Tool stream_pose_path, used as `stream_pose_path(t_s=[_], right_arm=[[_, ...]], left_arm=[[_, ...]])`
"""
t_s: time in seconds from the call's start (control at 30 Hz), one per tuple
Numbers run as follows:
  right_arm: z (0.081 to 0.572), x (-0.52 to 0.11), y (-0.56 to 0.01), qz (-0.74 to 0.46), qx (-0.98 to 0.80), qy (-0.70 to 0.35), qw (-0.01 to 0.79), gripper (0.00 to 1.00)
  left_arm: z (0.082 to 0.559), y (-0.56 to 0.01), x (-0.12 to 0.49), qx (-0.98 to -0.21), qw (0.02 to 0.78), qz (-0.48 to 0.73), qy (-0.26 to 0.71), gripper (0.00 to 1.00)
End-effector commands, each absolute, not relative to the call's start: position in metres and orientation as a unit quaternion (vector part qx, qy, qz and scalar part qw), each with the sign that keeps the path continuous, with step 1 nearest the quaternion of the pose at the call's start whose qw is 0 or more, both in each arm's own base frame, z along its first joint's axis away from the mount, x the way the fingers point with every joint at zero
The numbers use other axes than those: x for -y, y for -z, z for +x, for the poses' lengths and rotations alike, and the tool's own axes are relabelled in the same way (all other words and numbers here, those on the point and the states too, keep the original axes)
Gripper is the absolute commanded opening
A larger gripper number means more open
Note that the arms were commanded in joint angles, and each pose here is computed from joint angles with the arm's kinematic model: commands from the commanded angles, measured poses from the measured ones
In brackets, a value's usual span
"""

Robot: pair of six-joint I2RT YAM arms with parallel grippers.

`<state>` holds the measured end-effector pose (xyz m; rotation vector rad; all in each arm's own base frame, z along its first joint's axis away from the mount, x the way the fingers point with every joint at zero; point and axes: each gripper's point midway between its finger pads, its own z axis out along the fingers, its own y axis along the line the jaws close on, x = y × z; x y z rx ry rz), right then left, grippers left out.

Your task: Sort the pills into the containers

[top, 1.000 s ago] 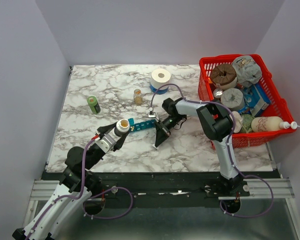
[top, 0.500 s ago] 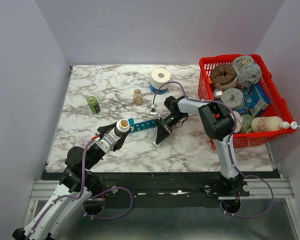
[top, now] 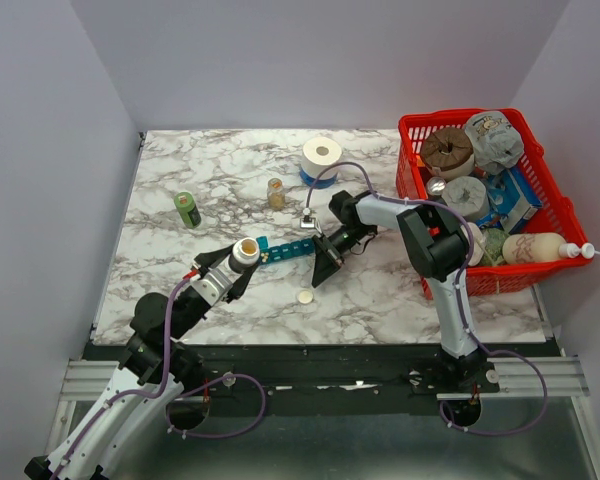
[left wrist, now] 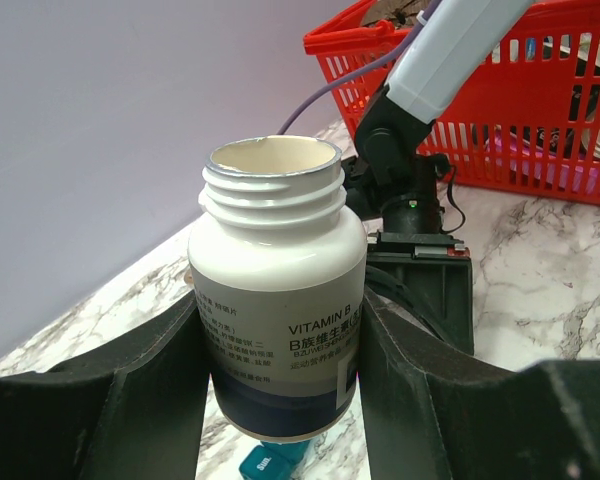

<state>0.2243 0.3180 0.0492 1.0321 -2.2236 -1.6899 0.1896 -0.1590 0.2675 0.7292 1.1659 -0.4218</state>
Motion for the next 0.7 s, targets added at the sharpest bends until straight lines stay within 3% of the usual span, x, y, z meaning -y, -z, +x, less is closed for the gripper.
stream_pose_path(t_s=[0.0, 0.4, 0.5, 0.53, 0.67], right_arm=[[0.232, -0.319, -0.055, 0.365, 0.739, 0.562, 0.062, 0.22], [0.227, -0.323, -0.096, 0.557, 0.659, 0.499, -0.078, 0.35], [0.231, -0.320, -0.121, 0.616, 0.619, 0.470, -0.127, 0.45], [0.233, -0.319, -0.128, 0.629, 0.611, 0.460, -0.139, 0.55], [0.251, -0.315, -0.192, 0.700, 0.542, 0.384, -0.262, 0.75]], left_arm=[[0.185, -0.288, 0.158, -0.513, 0.767, 0.329, 0.200, 0.00], [0.184, -0.287, 0.160, -0.513, 0.765, 0.331, 0.205, 0.00], [0.183, -0.285, 0.163, -0.514, 0.761, 0.334, 0.214, 0.00], [0.181, -0.285, 0.166, -0.510, 0.758, 0.339, 0.222, 0.00], [0.182, -0.273, 0.180, -0.523, 0.733, 0.356, 0.250, 0.00]])
